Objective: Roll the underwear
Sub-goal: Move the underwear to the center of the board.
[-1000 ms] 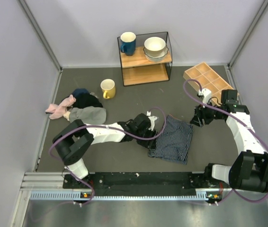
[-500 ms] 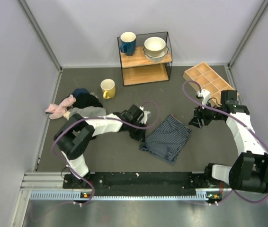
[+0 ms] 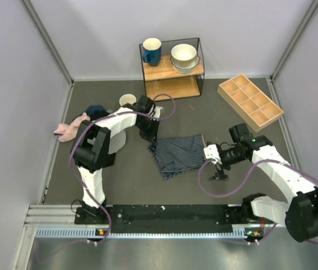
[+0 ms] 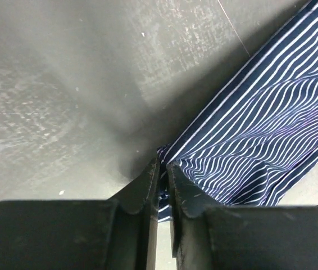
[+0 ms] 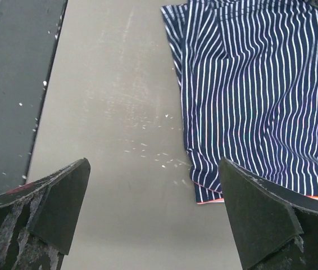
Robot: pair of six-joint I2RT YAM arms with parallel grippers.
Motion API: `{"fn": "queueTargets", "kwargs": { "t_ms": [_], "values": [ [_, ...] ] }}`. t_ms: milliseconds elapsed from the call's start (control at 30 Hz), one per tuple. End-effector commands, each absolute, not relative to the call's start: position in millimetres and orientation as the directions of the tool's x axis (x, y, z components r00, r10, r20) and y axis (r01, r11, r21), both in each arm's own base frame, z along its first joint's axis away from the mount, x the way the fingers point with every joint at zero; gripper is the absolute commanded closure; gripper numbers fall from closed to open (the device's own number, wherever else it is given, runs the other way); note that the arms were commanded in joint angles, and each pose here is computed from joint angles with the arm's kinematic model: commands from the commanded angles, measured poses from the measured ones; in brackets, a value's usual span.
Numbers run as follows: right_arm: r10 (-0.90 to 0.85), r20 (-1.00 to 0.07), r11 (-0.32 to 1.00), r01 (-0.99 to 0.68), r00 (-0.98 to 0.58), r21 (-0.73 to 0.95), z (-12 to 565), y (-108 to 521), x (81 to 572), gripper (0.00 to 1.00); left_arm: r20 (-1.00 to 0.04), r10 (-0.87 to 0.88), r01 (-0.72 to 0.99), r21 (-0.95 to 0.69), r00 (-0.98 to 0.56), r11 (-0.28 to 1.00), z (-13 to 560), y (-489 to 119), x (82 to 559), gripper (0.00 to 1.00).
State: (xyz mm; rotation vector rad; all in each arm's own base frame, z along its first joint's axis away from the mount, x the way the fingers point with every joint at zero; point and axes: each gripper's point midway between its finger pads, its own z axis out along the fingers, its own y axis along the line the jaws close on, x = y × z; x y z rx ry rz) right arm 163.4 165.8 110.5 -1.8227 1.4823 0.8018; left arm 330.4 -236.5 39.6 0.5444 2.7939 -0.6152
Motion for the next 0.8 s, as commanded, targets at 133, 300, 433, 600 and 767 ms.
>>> {"fn": "queueTargets", "kwargs": {
  "t_ms": [133, 300, 433, 600, 767],
  "values": [
    [-0.549, -0.669, -0.405, -0.86, 0.501, -0.312, 94.7, 187.1, 200.4, 0.12, -0.492, 0.313, 0.476, -0.249, -0.812, 0.843, 117.8, -217.1, 334.9, 0.63],
    [-0.608, -0.609, -0.412, -0.858, 0.51, -0.308, 76.5, 194.3, 220.8, 0.27, -0.643, 0.3, 0.495, -0.143, -0.705, 0.857, 167.1, -192.0, 323.9, 0.47],
    [-0.672, -0.59, -0.361, -0.894, 0.447, -0.266, 63.1, 189.9, 232.6, 0.38, -0.792, 0.26, 0.522, -0.086, -0.553, 0.849, 211.6, -170.8, 295.0, 0.4],
    [-0.719, -0.553, -0.35, -0.907, 0.42, -0.234, 45.6, 185.5, 238.7, 0.42, -0.888, 0.252, 0.658, -0.073, -0.386, 0.75, 194.3, -174.1, 253.4, 0.33],
    [-0.792, -0.495, -0.305, -0.934, 0.358, -0.187, 30.9, 174.8, 250.8, 0.52, -0.941, 0.233, 0.744, -0.027, -0.244, 0.668, 212.0, -179.8, 230.7, 0.32]
  ]
}}
